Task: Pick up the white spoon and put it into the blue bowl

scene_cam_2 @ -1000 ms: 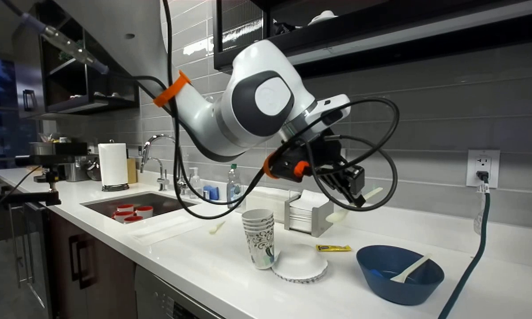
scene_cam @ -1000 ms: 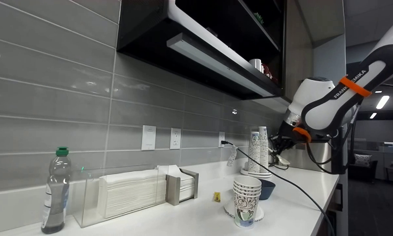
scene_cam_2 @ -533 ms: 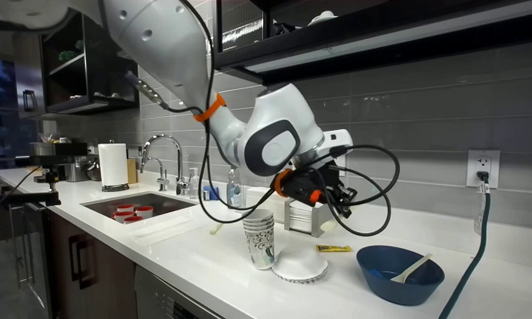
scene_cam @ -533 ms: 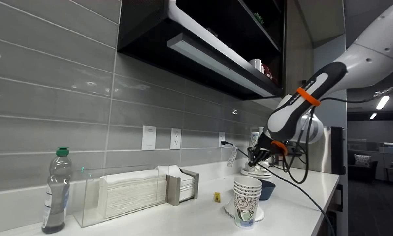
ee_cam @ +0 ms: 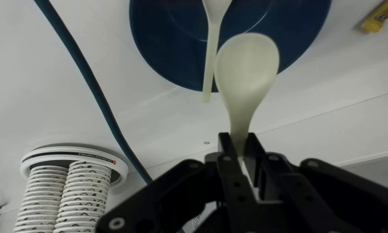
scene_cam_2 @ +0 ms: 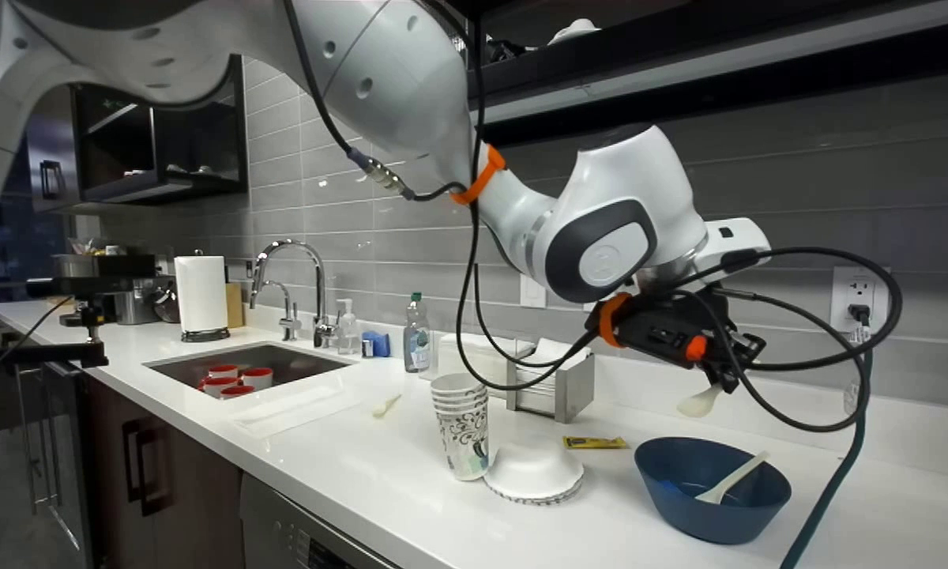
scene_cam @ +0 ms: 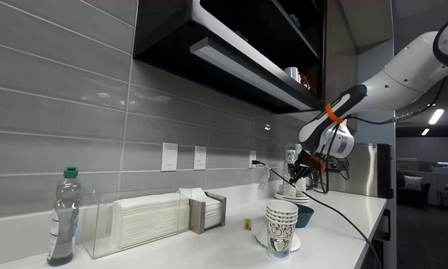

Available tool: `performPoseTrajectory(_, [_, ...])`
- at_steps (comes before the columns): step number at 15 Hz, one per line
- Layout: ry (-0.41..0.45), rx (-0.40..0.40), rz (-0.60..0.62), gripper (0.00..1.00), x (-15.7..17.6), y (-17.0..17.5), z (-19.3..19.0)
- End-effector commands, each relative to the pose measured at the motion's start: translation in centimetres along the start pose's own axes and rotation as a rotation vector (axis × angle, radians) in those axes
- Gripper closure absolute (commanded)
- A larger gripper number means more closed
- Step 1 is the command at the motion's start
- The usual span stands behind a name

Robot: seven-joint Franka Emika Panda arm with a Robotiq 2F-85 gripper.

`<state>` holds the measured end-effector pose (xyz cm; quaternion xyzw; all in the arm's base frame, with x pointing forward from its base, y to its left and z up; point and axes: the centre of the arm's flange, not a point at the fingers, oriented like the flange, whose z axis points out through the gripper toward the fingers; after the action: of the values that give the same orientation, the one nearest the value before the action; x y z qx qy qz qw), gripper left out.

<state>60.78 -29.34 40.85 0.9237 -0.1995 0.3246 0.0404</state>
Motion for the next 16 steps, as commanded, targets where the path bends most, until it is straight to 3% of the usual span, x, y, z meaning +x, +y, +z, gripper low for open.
performPoseTrajectory(1, [-0.017,0.023,0.008,0.97,0.9,1.3,3.2])
performPoseTrajectory(12, [-0.096,0.048,0.088,0.97,-2.8,2.5,7.7])
performPoseTrajectory(13, [-0.099,0.049,0.1,0.62,-2.9,2.5,7.7])
performPoseTrajectory(15, [-0.099,0.059,0.111,0.56,-2.8,2.4,7.4])
performPoseTrajectory(16, [-0.098,0.062,0.119,0.48,-2.8,2.4,7.2])
